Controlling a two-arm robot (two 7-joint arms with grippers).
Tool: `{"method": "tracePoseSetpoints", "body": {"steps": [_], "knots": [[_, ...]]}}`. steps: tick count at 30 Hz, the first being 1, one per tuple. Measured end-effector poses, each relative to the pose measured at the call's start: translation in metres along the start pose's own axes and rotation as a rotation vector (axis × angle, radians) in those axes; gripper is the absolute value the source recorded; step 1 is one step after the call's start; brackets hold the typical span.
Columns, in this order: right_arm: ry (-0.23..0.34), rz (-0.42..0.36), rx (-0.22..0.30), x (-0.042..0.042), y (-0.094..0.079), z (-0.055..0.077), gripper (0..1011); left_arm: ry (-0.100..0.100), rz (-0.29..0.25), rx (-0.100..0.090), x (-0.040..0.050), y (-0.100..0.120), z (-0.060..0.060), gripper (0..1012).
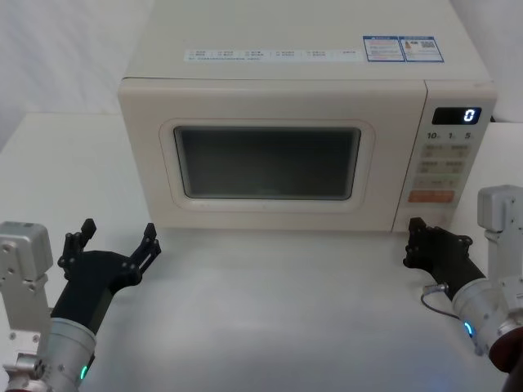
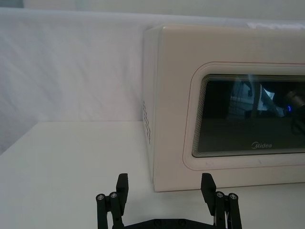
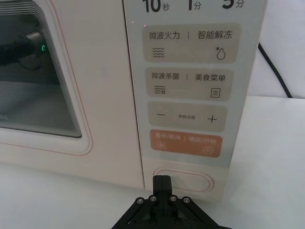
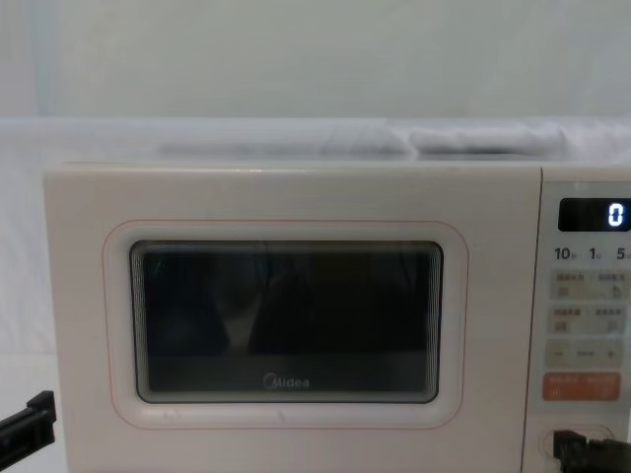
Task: Press the button to open the microwave door with one hand; close the microwave door with the other hand.
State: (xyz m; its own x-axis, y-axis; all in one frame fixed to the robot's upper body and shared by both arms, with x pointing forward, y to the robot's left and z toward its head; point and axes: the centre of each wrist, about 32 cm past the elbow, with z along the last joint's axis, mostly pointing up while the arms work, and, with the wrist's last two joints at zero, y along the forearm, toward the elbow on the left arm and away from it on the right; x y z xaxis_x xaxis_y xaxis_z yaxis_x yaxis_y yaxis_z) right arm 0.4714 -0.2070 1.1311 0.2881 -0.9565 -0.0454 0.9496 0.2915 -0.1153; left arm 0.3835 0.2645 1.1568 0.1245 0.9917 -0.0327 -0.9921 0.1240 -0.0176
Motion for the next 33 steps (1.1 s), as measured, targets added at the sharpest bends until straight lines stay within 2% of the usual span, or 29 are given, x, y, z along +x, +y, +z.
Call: {"method": "tracePoseSetpoints", "body": {"steps": [13, 33], "knots": [[-0.001, -0.020, 0.009, 0.0030, 0.009, 0.001, 0, 0.000, 0.000, 0.000, 0.0000, 0.000, 0.000, 1001], [0.006, -0.039, -0.007, 0.0056, 0.015, -0.005, 0, 0.000, 0.000, 0.000, 0.0000, 0.000, 0.000, 1001]]}}
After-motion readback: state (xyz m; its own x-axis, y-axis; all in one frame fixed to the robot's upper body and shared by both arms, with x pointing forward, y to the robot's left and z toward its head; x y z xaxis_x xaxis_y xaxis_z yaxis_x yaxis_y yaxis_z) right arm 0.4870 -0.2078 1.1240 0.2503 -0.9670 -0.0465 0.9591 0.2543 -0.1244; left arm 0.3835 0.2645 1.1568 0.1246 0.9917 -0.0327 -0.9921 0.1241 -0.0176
